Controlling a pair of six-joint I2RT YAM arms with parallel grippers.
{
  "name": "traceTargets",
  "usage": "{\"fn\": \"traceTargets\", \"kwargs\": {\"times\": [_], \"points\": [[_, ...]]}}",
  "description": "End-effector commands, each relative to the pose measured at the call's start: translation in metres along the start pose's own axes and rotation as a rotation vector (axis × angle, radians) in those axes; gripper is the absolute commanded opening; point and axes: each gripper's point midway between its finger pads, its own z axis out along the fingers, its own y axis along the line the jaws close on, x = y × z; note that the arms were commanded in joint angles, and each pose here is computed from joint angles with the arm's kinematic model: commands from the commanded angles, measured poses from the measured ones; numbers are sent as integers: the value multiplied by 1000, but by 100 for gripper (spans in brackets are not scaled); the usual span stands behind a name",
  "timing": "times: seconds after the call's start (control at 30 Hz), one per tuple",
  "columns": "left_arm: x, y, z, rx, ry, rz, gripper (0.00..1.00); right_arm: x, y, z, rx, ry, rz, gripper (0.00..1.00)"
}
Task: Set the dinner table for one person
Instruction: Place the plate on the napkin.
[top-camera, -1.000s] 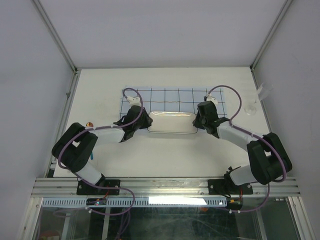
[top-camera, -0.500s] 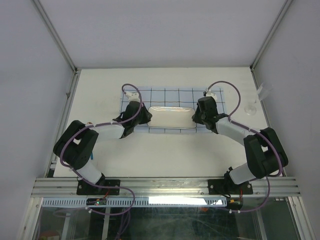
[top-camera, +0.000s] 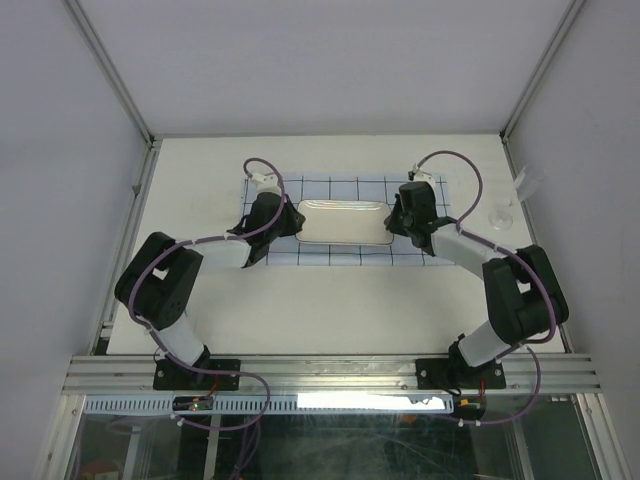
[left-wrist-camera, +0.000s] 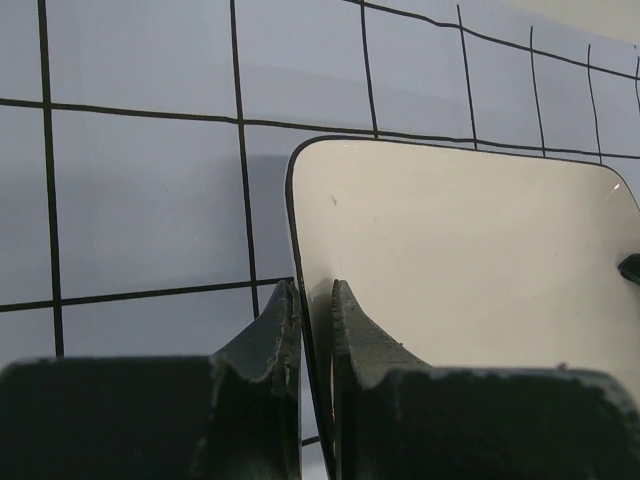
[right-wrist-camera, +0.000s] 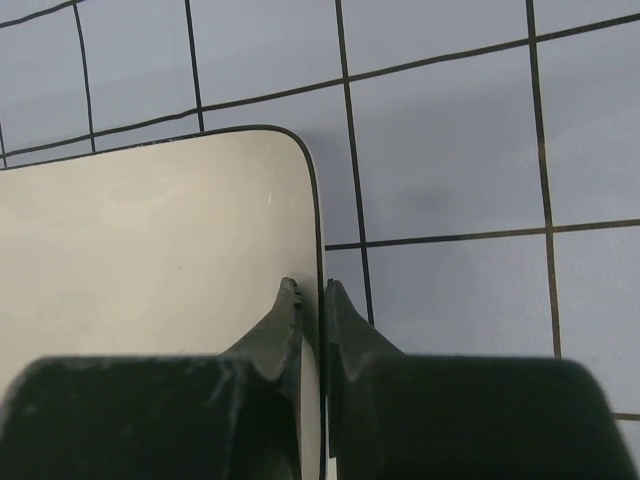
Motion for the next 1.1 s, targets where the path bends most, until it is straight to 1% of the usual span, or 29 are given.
{"fn": "traceTargets", "kwargs": {"times": [0.0,0.6,0.7,0.9,1.07], "points": [[-58,-92,-7,351,-164,82,0,-43,39,4,-134,-107,-32,0],[-73,-93,27,406,-195,81,0,-65,41,45,-188,-117,-17,0],[-73,-92,29,421,-198,75,0,-68,40,47,-223,-113,15,0],[-81,-81,23,463,-224,19,0,-67,40,50,-342,-97,108,0],[-82,-75,23,488,-225,-7,0,-61,37,54,-373,-80,135,0]]}}
